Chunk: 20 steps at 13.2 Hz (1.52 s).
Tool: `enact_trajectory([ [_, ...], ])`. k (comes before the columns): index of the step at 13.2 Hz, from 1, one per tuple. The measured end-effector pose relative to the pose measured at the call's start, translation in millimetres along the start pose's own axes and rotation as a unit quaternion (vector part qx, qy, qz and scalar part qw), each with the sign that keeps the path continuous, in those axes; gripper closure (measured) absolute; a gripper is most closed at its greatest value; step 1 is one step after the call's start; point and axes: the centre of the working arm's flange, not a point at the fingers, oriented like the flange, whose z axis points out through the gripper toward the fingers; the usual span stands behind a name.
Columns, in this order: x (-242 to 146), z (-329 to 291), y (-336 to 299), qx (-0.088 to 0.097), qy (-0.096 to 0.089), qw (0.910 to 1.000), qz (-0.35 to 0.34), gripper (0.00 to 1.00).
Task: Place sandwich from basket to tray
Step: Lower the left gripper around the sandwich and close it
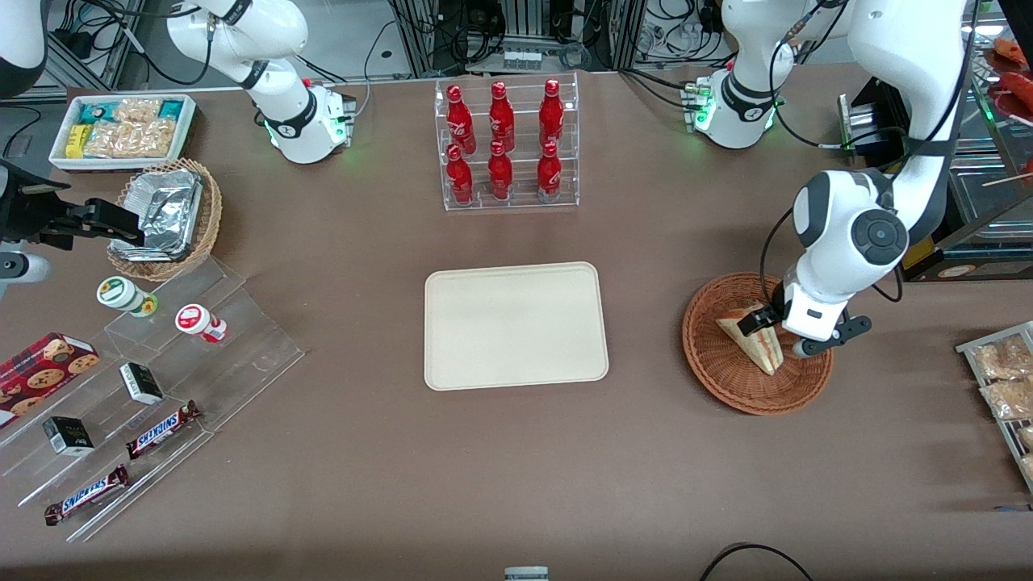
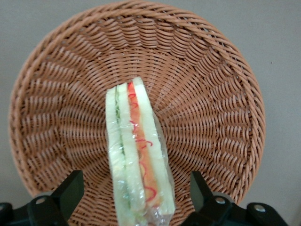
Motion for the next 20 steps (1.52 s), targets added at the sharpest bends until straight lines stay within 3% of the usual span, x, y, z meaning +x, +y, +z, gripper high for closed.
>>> enact_trajectory([
  [10, -9.0, 26.5, 3.0, 0.01, -0.019, 0.9998, 0.003, 0.02],
  [12, -9.7, 28.0, 2.4, 0.011, -0.02, 0.9997, 0.003, 0.15],
  [16, -9.5, 28.1, 1.9, 0.011, -0.02, 0.9997, 0.002, 0.59],
  [20, -1.5, 14.6, 6.2, 0.017, -0.014, 0.9997, 0.012, 0.72],
])
